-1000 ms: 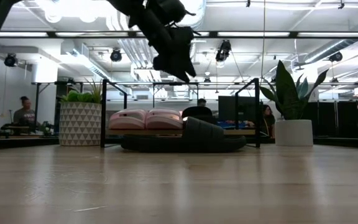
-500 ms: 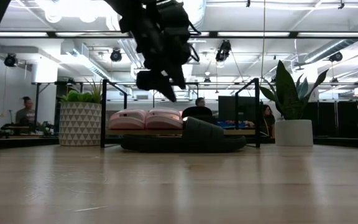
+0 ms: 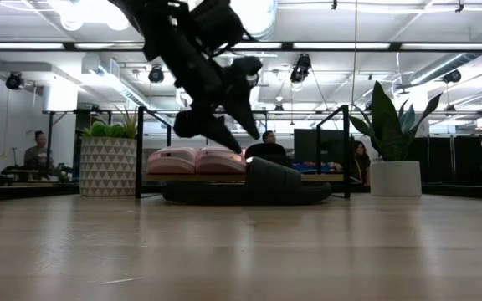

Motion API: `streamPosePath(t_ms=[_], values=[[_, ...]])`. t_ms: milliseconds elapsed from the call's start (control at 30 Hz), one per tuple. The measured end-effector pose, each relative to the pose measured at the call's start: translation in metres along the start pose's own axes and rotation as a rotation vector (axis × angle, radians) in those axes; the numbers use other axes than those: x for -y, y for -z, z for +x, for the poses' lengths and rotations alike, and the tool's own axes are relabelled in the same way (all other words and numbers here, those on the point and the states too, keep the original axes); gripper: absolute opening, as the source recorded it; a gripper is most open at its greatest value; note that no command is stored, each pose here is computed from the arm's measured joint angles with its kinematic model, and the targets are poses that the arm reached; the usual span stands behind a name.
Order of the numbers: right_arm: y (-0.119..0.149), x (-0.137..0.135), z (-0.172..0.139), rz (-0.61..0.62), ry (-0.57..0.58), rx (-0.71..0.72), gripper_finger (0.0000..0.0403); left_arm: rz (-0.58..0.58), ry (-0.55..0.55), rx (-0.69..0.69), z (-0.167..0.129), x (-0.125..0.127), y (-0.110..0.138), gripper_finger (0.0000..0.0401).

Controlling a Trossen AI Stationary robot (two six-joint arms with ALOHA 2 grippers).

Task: Pick and place slides into the shelf
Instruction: Put the black slides on the shelf

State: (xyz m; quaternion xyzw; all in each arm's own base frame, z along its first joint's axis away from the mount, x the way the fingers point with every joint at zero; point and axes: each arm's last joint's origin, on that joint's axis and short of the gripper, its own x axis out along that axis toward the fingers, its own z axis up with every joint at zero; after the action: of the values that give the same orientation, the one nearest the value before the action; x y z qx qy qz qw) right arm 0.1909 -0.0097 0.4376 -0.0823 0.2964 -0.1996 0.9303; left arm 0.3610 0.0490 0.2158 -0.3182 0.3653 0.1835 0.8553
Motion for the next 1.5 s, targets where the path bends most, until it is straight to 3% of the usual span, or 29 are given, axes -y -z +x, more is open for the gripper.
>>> streamPosePath(t_ms=[67, 233, 467, 600, 967, 1300, 1400, 1500], values=[[0.0, 0.0, 0.0, -0.005, 0.0, 0.0, 0.0072, -0.024, -0.01, -0.006, 0.003, -0.005, 0.006, 0.0205], [0.0, 0.0, 0.0, -0.013, 0.0, 0.0, 0.0072, -0.058, 0.096, 0.089, 0.009, -0.004, 0.007, 0.0205], [0.0, 0.0, 0.0, -0.01, 0.0, 0.001, 0.0072, -0.077, 0.066, 0.049, 0.019, -0.013, 0.018, 0.0205], [0.0, 0.0, 0.0, -0.009, 0.001, 0.001, 0.0072, -0.1, 0.132, 0.124, 0.021, -0.012, 0.018, 0.0205], [0.0, 0.0, 0.0, -0.007, 0.0, 0.0, 0.0072, -0.093, 0.127, 0.101, 0.033, -0.016, 0.026, 0.0205], [0.0, 0.0, 0.0, -0.007, 0.0, 0.001, 0.0073, -0.071, 0.212, 0.137, 0.057, -0.016, 0.027, 0.0205], [0.0, 0.0, 0.0, -0.007, 0.0, 0.001, 0.0073, -0.031, 0.227, 0.119, 0.058, -0.016, 0.028, 0.0196], [0.0, 0.0, 0.0, -0.006, 0.0, 0.0, 0.0073, 0.004, 0.246, 0.12, 0.057, -0.015, 0.028, 0.0162]])
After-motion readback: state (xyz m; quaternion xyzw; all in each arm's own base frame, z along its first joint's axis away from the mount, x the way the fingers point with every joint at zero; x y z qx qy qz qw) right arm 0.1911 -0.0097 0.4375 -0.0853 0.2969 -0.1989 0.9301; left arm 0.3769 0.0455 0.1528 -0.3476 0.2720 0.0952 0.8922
